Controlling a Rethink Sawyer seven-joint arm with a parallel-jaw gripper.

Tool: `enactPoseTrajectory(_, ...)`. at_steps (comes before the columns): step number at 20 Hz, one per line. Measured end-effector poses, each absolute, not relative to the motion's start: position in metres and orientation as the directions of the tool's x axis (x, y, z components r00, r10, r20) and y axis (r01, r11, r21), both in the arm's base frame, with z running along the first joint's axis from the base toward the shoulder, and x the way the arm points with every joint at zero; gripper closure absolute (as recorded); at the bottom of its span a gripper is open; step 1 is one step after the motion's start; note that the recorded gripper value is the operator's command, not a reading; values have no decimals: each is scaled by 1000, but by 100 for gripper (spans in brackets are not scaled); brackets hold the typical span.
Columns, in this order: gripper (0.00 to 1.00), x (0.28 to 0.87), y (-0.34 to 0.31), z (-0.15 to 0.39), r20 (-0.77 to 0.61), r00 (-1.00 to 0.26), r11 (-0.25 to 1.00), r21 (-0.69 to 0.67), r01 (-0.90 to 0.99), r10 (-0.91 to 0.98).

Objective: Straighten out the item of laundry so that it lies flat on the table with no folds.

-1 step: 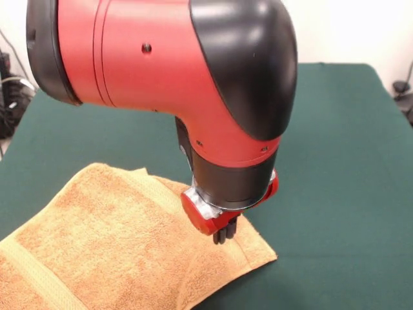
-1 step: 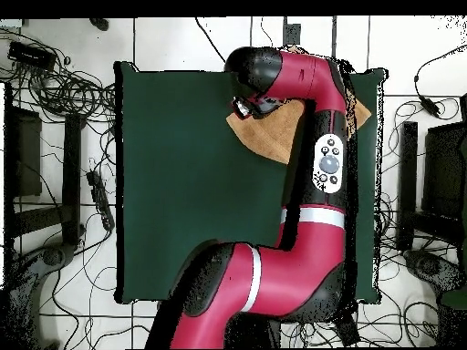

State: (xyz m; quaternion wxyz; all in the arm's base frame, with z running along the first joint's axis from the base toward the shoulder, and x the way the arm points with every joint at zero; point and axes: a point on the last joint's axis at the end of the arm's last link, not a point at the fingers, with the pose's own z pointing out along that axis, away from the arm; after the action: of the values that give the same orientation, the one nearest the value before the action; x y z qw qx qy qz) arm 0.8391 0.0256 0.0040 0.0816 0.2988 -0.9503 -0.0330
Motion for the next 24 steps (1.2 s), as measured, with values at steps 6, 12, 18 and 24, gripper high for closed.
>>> enactPoseTrajectory(6, 100, 830, 27, -16, 158, -805, 820, 134, -556, -572)
enactPoseTrajectory(12, 100, 816, 30, -47, 187, -808, 829, 159, -537, -559)
enactPoseTrajectory(18, 100, 822, 26, -51, 173, -825, 842, 149, -518, -538)
enactPoseTrajectory(24, 100, 827, 22, -52, 168, -836, 852, 158, -500, -522)
